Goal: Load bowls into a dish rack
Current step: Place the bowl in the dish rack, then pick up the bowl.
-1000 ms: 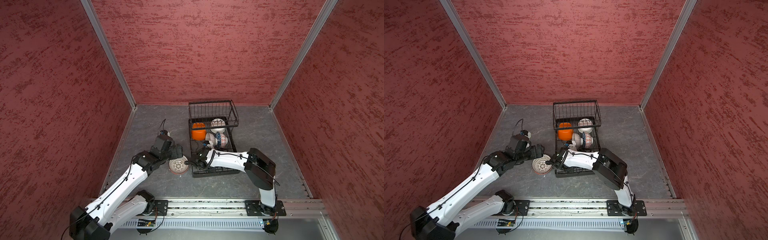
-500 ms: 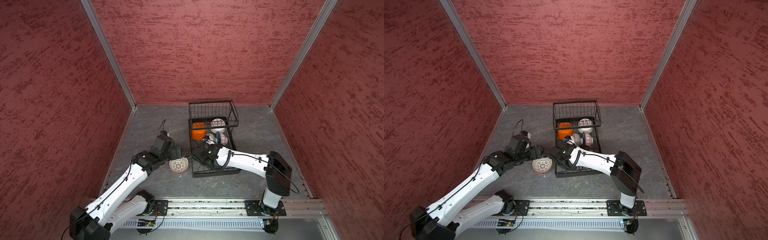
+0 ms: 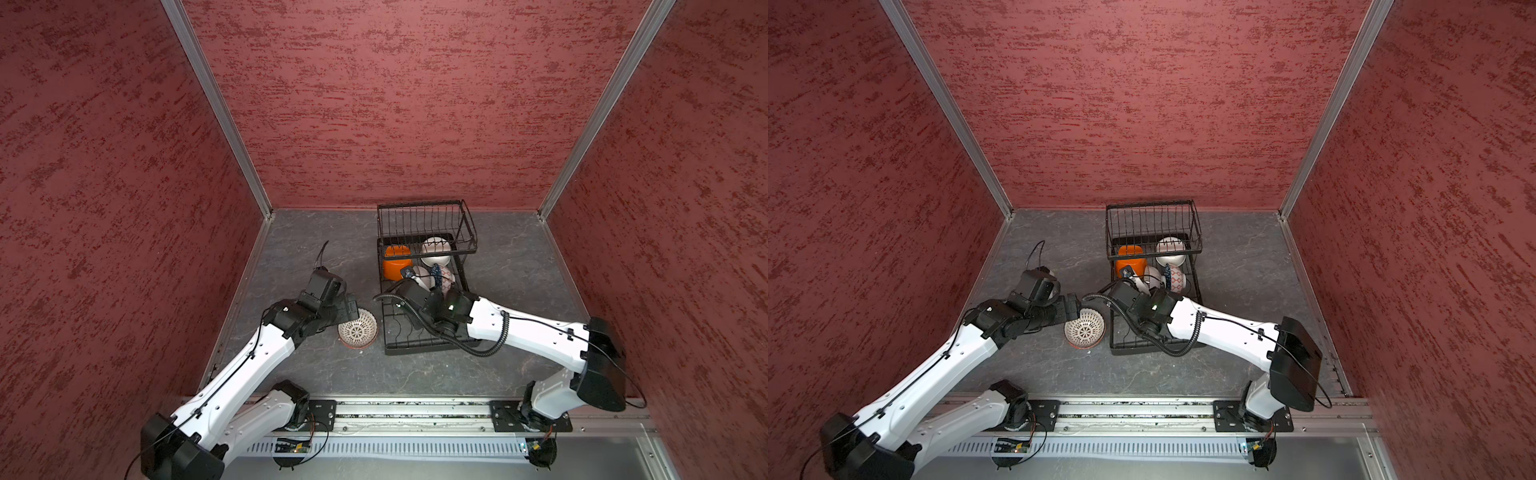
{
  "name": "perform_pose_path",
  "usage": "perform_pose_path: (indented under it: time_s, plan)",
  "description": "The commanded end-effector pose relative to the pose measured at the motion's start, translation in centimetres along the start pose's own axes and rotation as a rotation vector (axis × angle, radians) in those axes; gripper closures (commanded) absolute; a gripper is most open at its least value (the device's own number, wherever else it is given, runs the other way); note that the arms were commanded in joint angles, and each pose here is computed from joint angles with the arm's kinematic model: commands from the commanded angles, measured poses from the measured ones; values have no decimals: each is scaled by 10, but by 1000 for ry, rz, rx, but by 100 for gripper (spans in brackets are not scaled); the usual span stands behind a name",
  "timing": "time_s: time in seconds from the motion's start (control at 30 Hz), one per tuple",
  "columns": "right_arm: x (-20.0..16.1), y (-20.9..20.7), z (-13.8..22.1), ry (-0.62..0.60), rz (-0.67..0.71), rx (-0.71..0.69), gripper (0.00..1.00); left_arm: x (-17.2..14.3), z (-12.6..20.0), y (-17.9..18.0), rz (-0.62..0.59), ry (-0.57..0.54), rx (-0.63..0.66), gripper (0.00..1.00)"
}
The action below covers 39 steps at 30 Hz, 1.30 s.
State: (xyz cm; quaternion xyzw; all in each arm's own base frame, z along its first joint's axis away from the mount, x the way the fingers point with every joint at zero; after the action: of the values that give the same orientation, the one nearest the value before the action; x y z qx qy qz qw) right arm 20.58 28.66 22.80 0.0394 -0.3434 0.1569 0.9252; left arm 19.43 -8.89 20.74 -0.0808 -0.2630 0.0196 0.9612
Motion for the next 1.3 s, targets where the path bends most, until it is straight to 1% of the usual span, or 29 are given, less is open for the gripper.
perform_pose_path:
  time_s: [0.0,0.1,0.27,0.4,0.5,0.57,0.8,0.97,1.27]
  plan:
    - [16,29,8,-47,-52,234,48,-4,1,5,28,57,37,2]
    - [20,38,7,-54,-60,288,48,-8,-3,6,34,90,51,3]
    - [24,42,4,-70,-64,293,48,-12,-6,9,33,128,91,6]
    - [24,42,2,-80,-66,293,48,-13,-11,11,29,147,111,11]
    - [21,42,0,-76,-64,287,48,-15,-17,11,23,171,124,16]
    - [19,40,-1,-75,-66,281,48,-15,-22,11,20,182,136,22]
    - [12,36,-5,-68,-68,266,48,-10,-34,6,9,202,135,35]
    - [8,35,-7,-68,-69,262,48,-10,-40,2,-6,221,141,48]
    - [4,34,-11,-61,-59,249,48,-13,-48,-3,-27,231,143,57]
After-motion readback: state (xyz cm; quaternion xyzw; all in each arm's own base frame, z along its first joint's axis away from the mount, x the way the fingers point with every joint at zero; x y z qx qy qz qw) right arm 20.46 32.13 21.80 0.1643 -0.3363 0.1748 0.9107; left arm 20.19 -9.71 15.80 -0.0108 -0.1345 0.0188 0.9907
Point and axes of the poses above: each gripper's point midway between its finger pads, its own z axis back along the fingers, its own y axis along the line the jaws close on, x = y × z, the point moved 7 cm from there along z, back along the fingers, and after that the axes turned 10 degrees about -z, right-handed, at the moved point
